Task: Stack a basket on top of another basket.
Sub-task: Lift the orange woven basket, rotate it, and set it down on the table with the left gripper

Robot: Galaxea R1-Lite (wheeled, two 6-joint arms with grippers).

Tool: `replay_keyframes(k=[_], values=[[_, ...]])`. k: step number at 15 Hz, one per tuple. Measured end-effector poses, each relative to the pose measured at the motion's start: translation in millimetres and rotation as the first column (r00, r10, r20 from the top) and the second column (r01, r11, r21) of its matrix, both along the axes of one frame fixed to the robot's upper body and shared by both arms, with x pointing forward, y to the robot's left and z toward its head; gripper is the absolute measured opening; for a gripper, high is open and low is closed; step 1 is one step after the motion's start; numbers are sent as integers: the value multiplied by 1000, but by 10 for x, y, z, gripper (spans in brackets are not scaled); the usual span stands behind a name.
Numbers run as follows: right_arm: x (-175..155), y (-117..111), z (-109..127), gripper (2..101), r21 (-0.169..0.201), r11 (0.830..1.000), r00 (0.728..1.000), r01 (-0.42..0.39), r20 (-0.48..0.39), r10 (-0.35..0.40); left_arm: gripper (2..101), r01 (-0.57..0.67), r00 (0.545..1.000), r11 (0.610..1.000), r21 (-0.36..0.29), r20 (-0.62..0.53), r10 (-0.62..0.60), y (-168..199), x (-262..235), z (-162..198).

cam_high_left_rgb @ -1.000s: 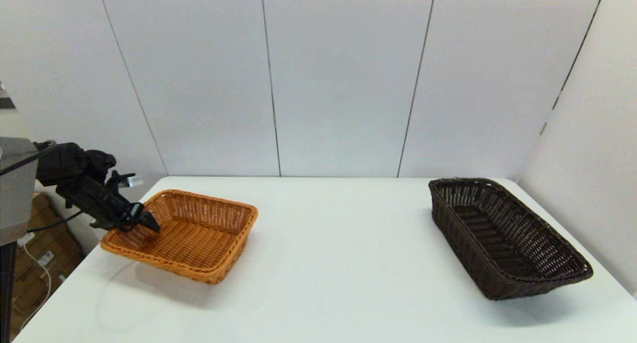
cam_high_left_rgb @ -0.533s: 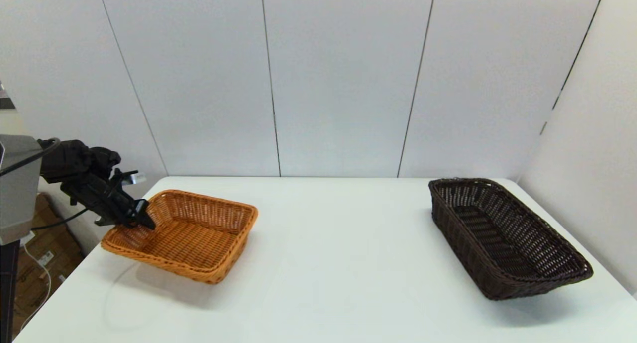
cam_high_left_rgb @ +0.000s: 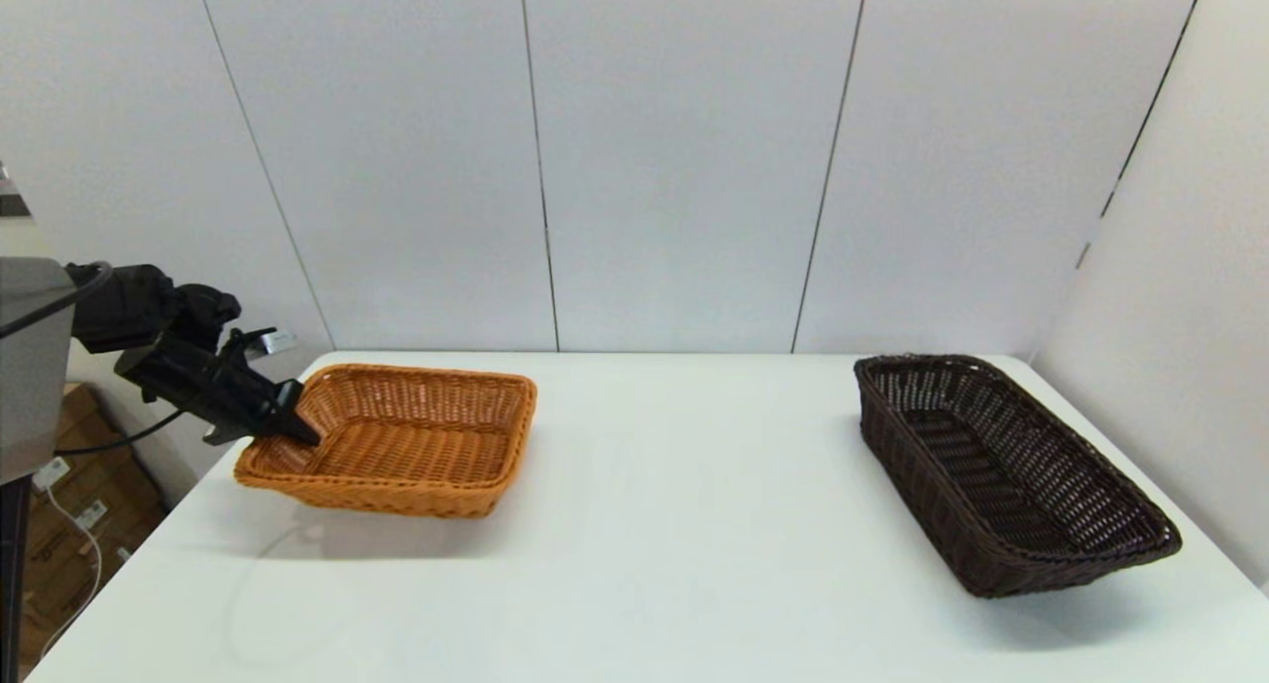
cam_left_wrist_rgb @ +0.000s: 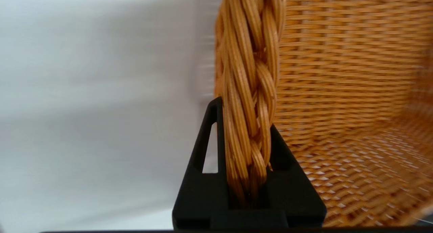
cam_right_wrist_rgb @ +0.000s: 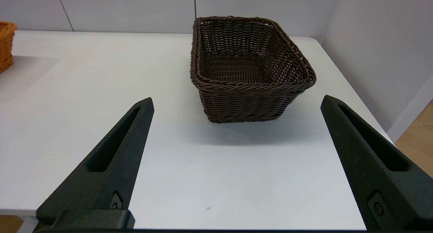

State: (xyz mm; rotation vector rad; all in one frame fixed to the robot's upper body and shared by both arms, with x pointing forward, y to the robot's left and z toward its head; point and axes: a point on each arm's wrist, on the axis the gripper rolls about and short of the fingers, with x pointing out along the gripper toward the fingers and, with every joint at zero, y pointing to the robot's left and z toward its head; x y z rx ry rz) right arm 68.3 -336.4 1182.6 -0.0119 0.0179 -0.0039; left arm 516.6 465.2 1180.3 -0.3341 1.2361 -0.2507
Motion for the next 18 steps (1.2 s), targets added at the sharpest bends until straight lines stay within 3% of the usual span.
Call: replay_keyframes(k=[6,10,14,18], values=[[0,0,-3,980,-1,1000,1000,1,-3,-1,151,9,1000,985,-175,-2,-9,-121,-73,166],[0,0,-3,980,-1,1000,1000,0,-3,0,151,52,999,981,-185,-3,-53,-351,-85,318],[0,0,-3,980,-1,1000,1000,1,-3,-1,150,57,998,981,-186,-29,-63,-925,-42,534],[0,0,-3,980,-1,1000,1000,1,-3,-1,150,2,998,990,-142,-65,-12,-1455,-124,814]])
